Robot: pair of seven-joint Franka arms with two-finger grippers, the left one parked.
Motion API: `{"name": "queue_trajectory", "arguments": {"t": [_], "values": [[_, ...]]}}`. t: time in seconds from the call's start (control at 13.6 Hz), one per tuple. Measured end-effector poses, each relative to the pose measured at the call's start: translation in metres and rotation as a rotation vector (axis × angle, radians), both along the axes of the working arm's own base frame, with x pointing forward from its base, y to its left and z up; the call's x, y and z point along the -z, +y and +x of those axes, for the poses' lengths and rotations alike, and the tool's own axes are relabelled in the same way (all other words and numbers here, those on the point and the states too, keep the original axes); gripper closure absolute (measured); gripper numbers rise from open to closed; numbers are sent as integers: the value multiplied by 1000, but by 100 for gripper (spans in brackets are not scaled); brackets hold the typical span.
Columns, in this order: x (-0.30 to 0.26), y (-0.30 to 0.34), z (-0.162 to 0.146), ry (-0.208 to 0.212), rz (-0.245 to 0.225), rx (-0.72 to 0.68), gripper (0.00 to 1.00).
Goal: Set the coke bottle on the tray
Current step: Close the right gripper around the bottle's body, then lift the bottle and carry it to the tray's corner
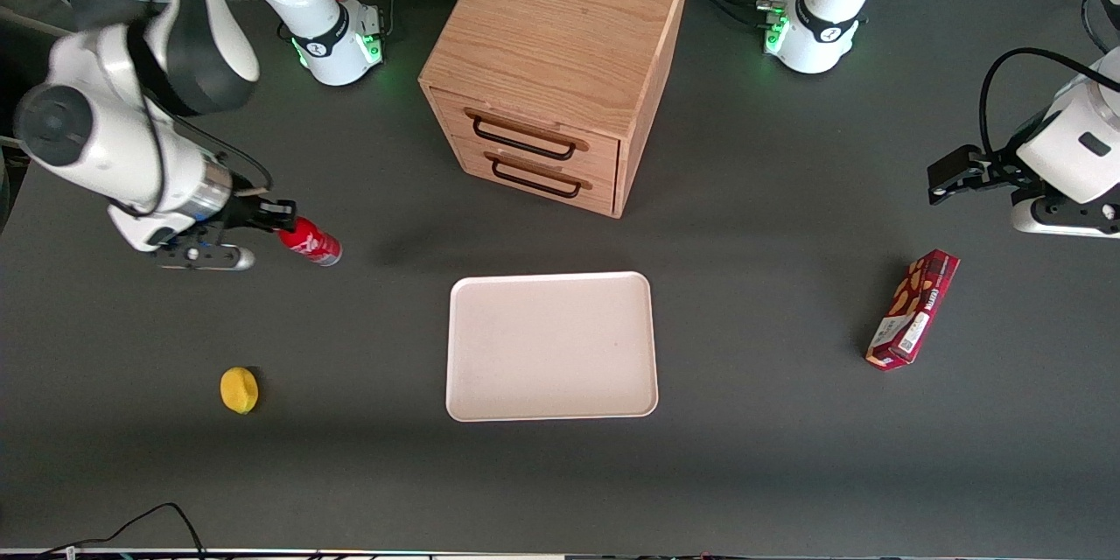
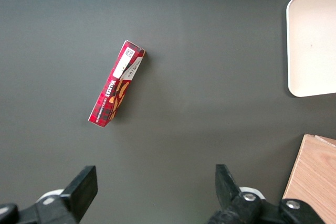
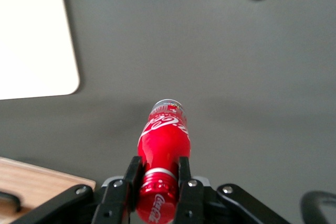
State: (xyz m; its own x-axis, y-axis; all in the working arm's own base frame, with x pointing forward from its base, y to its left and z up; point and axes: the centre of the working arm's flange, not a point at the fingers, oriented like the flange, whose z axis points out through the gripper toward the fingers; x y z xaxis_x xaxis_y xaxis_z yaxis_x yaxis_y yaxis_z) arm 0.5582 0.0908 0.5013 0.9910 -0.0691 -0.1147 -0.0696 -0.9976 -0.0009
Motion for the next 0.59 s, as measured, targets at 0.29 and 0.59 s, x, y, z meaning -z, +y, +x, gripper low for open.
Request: {"name": "queue_trajectory", "arguments": {"t": [0.29, 0.59], "values": [[-84, 20, 34, 17, 12, 23, 68], [-31, 105, 104, 27, 77, 187, 68]]}}
